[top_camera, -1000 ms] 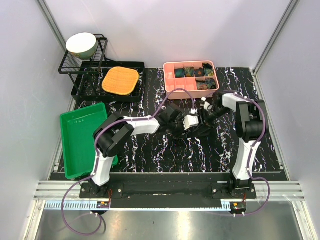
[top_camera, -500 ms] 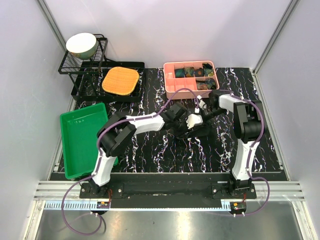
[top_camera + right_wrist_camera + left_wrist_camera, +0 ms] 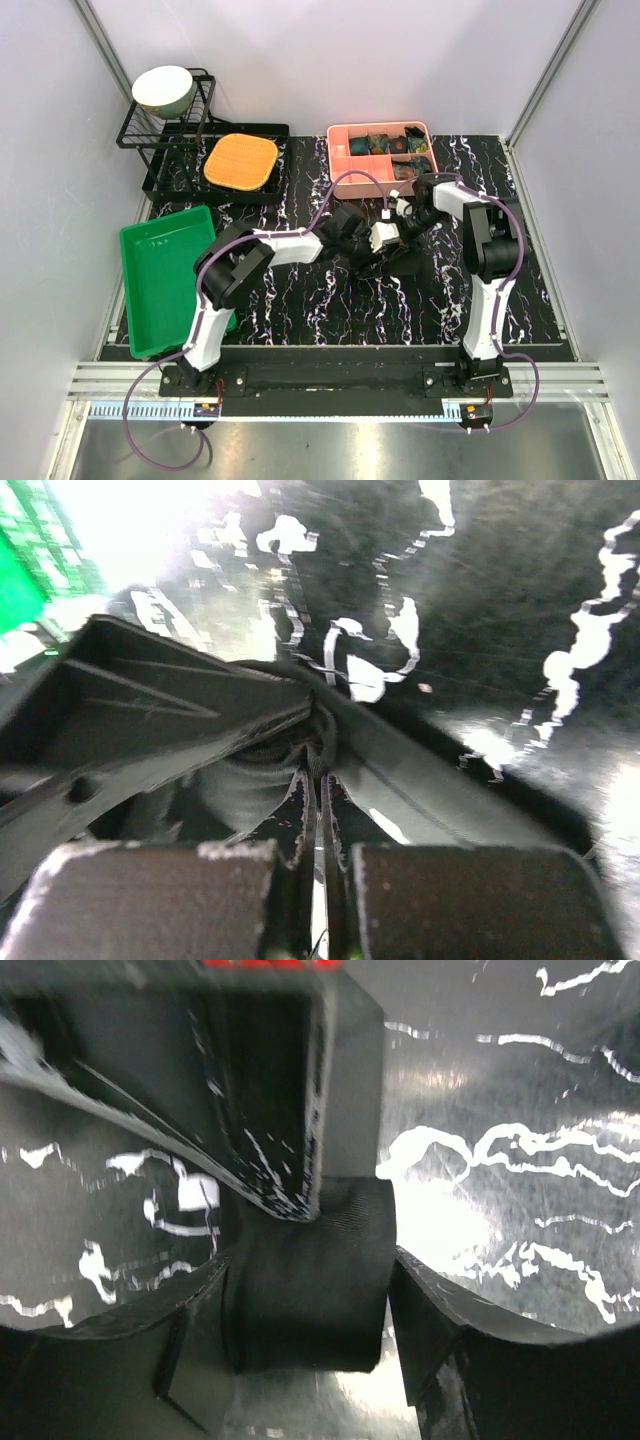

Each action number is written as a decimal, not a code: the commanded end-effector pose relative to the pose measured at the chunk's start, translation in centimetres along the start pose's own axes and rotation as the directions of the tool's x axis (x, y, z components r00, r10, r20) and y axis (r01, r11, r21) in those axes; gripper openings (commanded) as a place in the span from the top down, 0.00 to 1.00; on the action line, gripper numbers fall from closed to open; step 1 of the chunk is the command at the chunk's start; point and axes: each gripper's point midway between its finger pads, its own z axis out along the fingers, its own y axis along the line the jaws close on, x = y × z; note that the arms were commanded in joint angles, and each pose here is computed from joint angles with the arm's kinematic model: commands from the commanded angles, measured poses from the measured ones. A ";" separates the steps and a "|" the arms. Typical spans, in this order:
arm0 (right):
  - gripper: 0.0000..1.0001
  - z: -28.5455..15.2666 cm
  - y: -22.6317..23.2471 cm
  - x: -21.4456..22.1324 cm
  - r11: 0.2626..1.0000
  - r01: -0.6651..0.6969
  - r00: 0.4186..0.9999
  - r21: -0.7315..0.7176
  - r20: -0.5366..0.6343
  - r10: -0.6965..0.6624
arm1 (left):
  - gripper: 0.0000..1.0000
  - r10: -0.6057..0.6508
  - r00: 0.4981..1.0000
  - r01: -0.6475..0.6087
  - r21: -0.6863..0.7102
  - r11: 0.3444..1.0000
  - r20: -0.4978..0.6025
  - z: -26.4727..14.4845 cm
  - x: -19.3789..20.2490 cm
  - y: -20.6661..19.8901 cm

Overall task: Roll the ties
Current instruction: Roll the tie at the center of the board, then pick up the tie at the center of the board.

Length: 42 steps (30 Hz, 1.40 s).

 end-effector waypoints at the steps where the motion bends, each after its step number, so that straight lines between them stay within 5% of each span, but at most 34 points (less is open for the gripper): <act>1: 1.00 1.2 -4.1 -0.5 0.955 0.155 0.988 0.255 -0.038 -0.150 | 0.38 -0.065 0.998 0.064 0.097 0.993 0.002 1.9 1.9 -1.6; 5: 1.00 1.3 -4.0 -0.7 0.927 0.200 0.980 0.317 -0.052 -0.194 | 0.42 -0.065 0.998 0.065 0.101 0.993 -0.004 2.5 2.2 -1.5; 13: 0.96 0.6 -2.7 -1.2 0.942 0.180 0.984 0.283 -0.046 -0.174 | 0.77 -0.013 0.986 0.019 0.034 0.999 -0.166 0.5 7.0 -2.1; 18: 0.72 -3.3 -1.0 -0.8 0.989 0.042 0.999 0.145 0.014 -0.044 | 0.79 0.005 0.946 -0.021 -0.049 0.999 -0.325 -0.9 10.5 -1.6; 23: 0.41 -7.3 -3.2 0.5 0.993 -0.105 0.990 0.050 0.104 0.099 | 0.80 0.001 0.928 -0.029 -0.071 0.997 -0.371 -1.1 11.8 -1.6; 30: 0.35 -5.3 -6.2 1.9 0.974 -0.217 0.973 0.067 0.089 0.211 | 0.81 0.014 0.909 -0.052 -0.081 0.995 -0.416 -0.8 12.2 -1.4; 34: 0.14 -3.8 -7.9 1.0 0.970 -0.225 0.969 0.088 0.119 0.214 | 0.81 0.019 0.907 -0.054 -0.072 0.996 -0.421 -0.8 12.3 -1.5; 38: 0.12 -3.1 -6.5 -0.2 0.983 -0.175 0.979 0.047 0.119 0.168 | 0.81 0.015 0.906 -0.049 -0.071 0.996 -0.423 -0.6 12.3 -1.5; 42: 0.16 -0.8 -4.1 1.2 0.983 -0.178 0.984 -0.030 -0.006 0.178 | 0.81 0.010 0.907 -0.043 -0.069 0.997 -0.422 -0.4 12.2 -1.5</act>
